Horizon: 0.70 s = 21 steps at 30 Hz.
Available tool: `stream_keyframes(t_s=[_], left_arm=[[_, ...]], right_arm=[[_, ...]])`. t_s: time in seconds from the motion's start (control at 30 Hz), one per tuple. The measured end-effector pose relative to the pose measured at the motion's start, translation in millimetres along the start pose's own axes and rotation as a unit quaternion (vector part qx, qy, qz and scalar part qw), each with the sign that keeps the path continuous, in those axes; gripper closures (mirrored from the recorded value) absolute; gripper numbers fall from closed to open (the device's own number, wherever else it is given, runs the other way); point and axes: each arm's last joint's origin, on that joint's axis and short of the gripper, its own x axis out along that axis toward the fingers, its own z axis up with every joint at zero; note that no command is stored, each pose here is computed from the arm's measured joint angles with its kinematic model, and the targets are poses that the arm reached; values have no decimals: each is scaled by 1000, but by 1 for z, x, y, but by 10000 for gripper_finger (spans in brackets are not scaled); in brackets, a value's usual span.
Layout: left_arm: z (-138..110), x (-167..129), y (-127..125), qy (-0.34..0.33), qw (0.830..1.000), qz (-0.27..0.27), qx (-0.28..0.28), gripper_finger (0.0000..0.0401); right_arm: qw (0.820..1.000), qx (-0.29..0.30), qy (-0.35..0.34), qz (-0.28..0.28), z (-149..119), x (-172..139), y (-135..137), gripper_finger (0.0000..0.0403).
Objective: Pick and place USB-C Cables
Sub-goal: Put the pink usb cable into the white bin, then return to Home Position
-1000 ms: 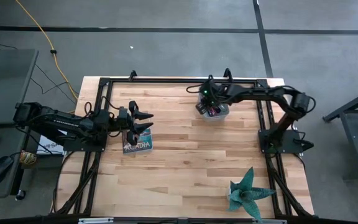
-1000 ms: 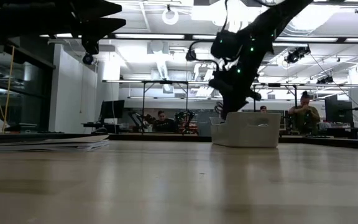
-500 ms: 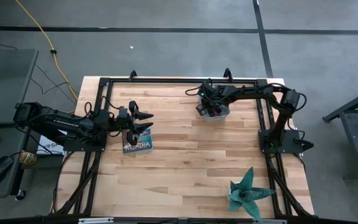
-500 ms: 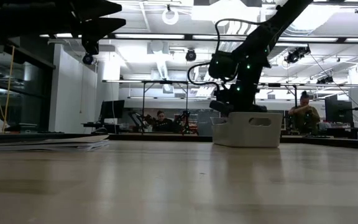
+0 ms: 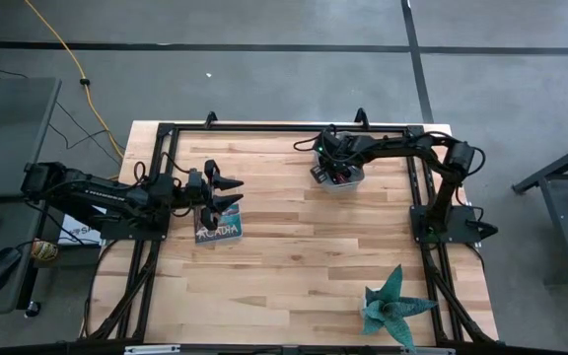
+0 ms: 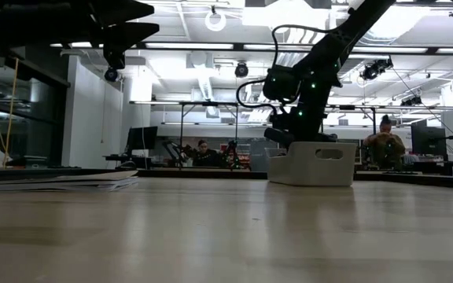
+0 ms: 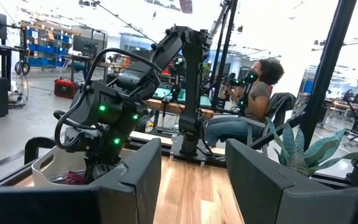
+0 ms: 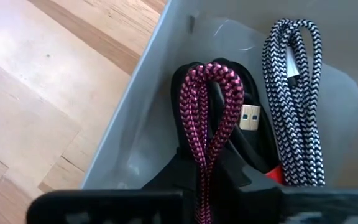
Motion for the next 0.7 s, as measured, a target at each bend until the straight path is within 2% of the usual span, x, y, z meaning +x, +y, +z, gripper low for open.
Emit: stream_keyframes(t_s=[0.13,0.5,0.7], left_arm=[[0,0,0,0,1000,0,0,242],[0,0,0,0,1000,0,0,242],[0,0,0,0,1000,0,0,242]], right_arm=[[1000,8,0,2,0,0,0,370],[1000,1,6,-19,5,-3,-4,227],[1000,-19,7,-20,18,-15,-2,211]])
